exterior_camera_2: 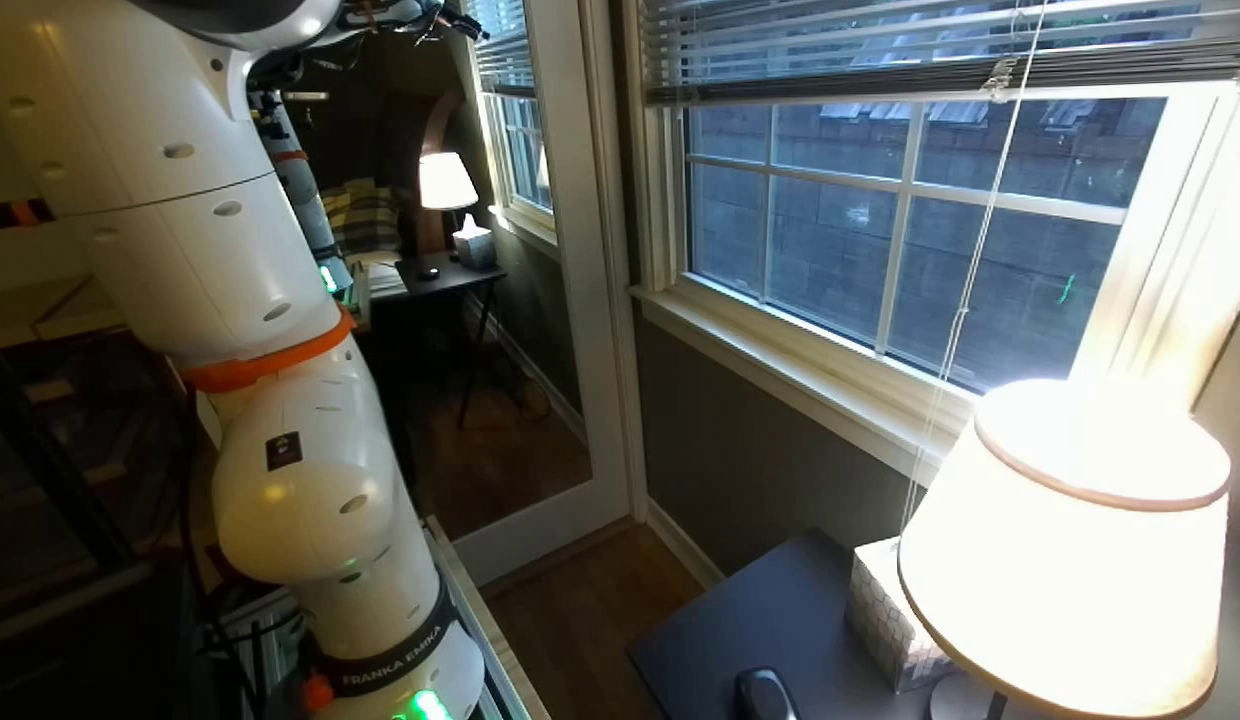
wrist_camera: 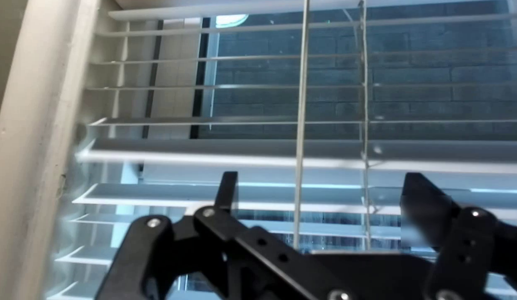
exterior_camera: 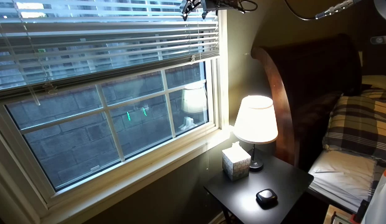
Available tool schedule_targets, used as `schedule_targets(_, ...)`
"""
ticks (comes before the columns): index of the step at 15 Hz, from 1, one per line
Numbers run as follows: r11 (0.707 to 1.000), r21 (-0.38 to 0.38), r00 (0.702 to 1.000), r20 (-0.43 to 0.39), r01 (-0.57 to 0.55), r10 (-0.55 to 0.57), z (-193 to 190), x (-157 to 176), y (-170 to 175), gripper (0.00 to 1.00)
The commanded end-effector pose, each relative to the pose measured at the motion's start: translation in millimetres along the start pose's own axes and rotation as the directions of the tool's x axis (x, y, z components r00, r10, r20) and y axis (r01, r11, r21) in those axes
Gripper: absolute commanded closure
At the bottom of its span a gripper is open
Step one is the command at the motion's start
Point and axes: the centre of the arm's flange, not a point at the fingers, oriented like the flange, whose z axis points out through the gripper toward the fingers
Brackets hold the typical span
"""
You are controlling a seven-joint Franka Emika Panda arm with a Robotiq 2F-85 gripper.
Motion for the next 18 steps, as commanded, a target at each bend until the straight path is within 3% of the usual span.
schedule_targets(1, 0.999, -0.007, 0.998, 0.049, -0.046, 0.046, -12.8, 13.0, -2.0, 0.0)
schedule_targets(9, 0.996, -0.008, 0.981, 0.176, -0.086, 0.086, -57.9, 24.9, 2.8, 0.0)
schedule_targets(18, 0.998, -0.01, 0.989, 0.132, -0.067, 0.067, -62.3, 25.5, 6.1, 0.0)
